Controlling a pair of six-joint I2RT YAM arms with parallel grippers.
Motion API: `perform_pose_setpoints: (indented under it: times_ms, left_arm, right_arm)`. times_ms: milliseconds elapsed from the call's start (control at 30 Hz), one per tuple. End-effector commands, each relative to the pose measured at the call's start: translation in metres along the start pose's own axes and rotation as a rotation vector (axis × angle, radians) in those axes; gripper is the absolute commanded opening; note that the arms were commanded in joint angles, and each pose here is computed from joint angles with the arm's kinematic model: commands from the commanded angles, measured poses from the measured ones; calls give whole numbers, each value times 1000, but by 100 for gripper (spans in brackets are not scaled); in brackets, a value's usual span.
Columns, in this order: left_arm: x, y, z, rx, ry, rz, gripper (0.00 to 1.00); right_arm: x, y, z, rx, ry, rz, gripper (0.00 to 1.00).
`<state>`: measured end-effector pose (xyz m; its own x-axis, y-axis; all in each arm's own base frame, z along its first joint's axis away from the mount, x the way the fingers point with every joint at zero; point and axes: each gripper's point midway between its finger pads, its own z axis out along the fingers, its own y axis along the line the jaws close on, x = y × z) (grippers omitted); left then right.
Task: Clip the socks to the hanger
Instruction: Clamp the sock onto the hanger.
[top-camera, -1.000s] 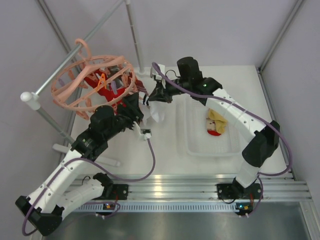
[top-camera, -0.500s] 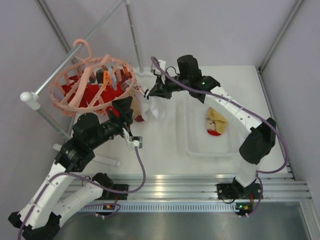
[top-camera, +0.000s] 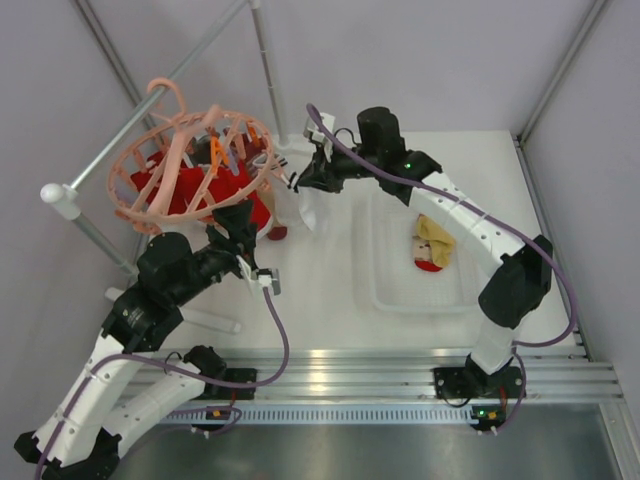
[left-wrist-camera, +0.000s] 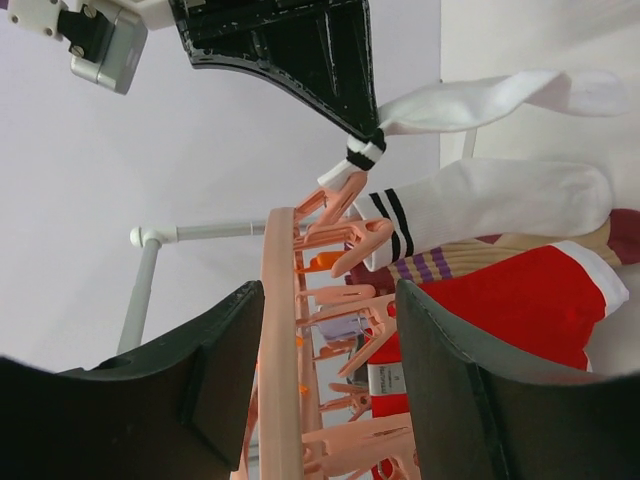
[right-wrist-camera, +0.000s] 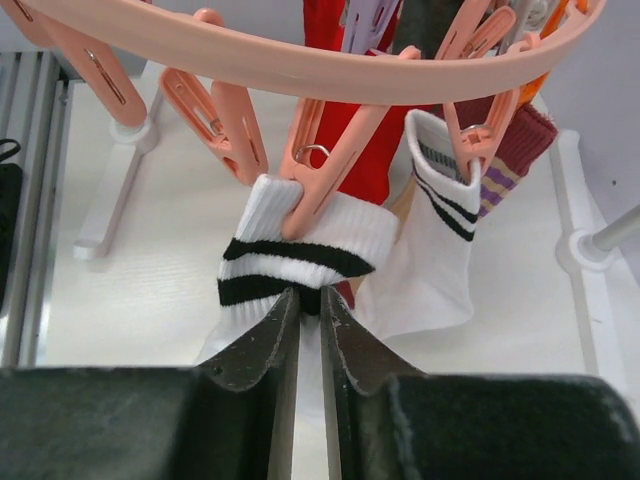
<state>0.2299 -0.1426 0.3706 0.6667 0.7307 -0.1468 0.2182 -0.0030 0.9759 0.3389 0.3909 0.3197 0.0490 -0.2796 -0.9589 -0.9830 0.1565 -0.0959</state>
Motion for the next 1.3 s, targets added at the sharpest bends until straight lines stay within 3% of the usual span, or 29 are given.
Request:
perform_pose_setpoints:
  times_ms: [0,100,167,400,567,767,1267]
  left_arm:
    - [3,1,-4,-27,17,-40,60]
    - [3,1,-4,-29,20,-41,60]
    - [4,1,-4,-31,24,-41,59]
    - [7,3,-4,-45,41,-58,59]
    - [5,6,-8,-75,33,-88,59]
    - [4,6,-8,-94,21,-105,62]
    - [4,10,-8,-127,22,-112,66]
  right_arm:
    - [-34,-13,-8,53,-89,-57,16]
    - [-38,-11,-11,52,-110,-70,39]
    - [-41,-8,-13,44,-133,-77,43]
    - [-43,30,-11,-140,-226,-87,46]
    - [-66,48,-9,-225,-425,-125,51]
    - [-81,56,4,-295,-539,-88,53]
    - [-68,55,60,-217,-495,-87,54]
